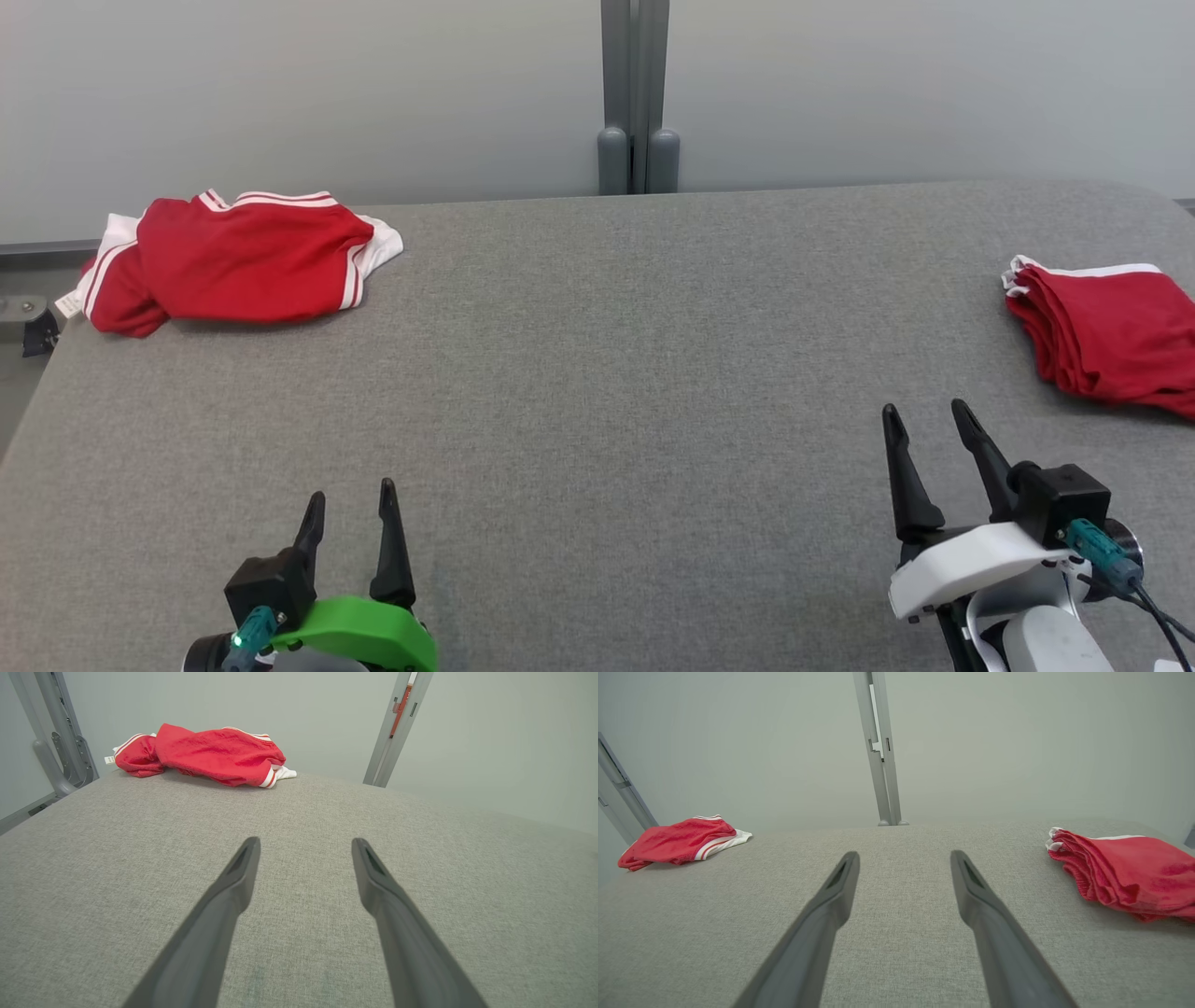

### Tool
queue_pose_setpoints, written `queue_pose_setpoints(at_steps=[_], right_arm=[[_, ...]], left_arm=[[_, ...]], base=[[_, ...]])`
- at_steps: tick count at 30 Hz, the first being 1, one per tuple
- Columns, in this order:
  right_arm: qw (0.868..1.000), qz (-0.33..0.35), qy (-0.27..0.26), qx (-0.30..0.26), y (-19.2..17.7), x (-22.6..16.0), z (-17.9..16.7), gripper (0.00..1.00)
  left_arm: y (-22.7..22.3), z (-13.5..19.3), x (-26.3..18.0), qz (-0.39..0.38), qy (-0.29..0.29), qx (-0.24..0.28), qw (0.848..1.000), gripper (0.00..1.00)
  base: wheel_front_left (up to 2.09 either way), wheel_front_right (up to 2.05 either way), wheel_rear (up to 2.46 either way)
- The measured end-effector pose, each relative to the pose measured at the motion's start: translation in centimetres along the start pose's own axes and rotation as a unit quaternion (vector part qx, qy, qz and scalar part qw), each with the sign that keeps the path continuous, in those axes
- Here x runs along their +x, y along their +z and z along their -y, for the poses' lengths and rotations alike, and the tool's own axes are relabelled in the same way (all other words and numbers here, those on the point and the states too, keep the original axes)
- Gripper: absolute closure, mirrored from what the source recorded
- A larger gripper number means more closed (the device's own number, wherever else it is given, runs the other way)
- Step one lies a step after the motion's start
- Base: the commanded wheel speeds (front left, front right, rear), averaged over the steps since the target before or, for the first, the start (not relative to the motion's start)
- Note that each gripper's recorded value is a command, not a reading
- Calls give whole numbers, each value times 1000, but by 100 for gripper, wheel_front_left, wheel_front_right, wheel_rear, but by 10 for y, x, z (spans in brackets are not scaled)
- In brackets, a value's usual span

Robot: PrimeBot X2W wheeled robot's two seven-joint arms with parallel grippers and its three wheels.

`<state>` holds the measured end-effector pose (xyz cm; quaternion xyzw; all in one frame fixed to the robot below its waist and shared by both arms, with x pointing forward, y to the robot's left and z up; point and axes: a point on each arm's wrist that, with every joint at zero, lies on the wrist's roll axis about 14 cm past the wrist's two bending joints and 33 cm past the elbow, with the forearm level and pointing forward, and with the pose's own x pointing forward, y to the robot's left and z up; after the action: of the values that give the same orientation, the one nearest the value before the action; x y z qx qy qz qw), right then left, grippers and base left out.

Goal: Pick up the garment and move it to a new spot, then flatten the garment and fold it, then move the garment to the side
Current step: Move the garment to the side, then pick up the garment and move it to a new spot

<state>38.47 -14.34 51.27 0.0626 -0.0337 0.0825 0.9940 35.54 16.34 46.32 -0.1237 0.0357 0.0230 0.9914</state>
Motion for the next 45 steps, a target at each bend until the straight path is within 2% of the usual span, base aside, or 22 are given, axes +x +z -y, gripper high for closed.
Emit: queue_pose_setpoints(at_steps=[12,26,36,45], right_arm=[[1000,-10,4,9,-2,-10,-4,0],[1000,-11,23,13,-3,-3,-17,0],[995,-20,94,22,-10,17,-63,0],[982,-35,181,32,-22,35,-125,0]], left_arm=[[1,6,1,3,-10,-2,1000,0],[6,-3,-3,10,4,-3,1000,0],[21,-47,-22,36,71,-3,997,0],[33,-100,-61,59,159,-4,985,0]], base=[[0,0,0],[0,0,0],[0,0,0],[0,0,0]])
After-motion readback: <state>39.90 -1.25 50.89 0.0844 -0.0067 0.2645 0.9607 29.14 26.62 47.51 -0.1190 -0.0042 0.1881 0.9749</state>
